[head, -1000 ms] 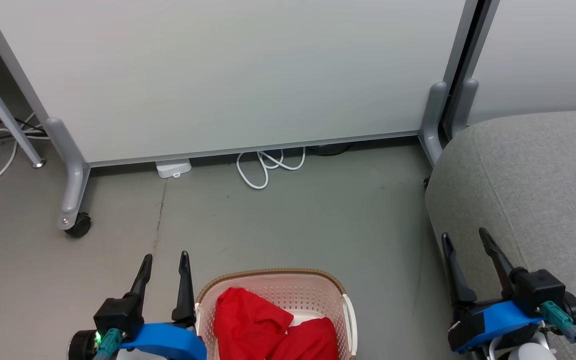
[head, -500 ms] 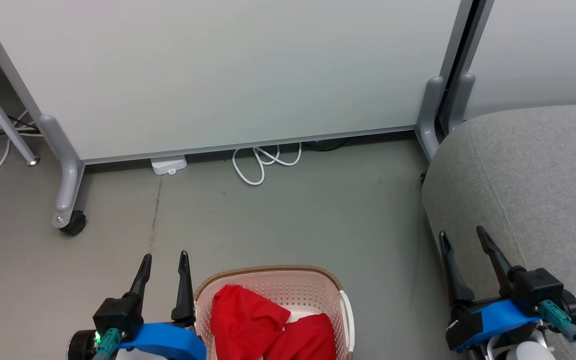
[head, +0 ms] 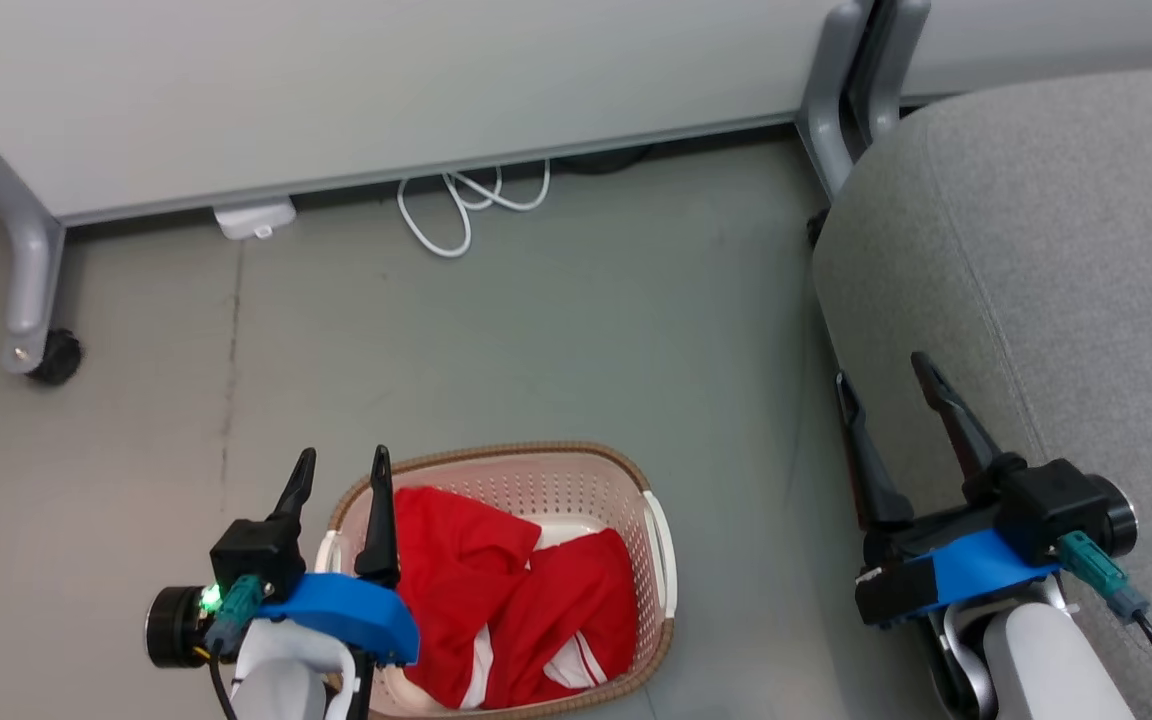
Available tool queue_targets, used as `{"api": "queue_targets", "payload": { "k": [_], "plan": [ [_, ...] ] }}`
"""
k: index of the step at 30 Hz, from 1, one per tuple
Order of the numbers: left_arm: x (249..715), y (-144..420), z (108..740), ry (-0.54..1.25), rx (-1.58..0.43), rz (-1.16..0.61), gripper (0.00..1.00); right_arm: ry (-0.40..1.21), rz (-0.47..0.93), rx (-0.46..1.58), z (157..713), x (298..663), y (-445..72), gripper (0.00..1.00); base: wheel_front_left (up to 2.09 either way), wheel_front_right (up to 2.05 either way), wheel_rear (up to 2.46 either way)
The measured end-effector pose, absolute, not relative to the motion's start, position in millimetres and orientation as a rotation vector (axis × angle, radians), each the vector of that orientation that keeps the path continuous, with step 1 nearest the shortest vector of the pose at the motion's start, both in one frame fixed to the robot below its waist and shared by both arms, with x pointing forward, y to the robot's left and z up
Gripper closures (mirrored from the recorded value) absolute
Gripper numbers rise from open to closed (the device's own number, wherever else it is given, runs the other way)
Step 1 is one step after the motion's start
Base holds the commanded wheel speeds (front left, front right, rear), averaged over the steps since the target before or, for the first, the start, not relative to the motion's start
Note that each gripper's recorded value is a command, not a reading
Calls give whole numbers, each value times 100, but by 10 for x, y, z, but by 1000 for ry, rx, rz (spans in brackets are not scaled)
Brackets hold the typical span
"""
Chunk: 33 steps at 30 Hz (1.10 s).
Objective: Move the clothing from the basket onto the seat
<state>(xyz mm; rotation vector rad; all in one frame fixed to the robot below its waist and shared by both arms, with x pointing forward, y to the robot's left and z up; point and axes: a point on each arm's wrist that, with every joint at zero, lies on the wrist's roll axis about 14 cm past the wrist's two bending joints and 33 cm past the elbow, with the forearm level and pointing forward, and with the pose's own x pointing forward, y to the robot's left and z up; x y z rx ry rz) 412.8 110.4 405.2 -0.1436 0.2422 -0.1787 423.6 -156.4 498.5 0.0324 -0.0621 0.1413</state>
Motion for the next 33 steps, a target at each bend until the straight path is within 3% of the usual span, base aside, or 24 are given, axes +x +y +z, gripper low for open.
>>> {"api": "queue_targets", "payload": {
  "k": [9,33],
  "plan": [
    [4506,855,3231,460,-154,-238,0,-2,101,3,4631,4589,-1737,0,0,0,0],
    [4348,826,1335,932,-116,-181,0,224,65,16,3485,4783,-1907,0,0,0,0]
  ]
}}
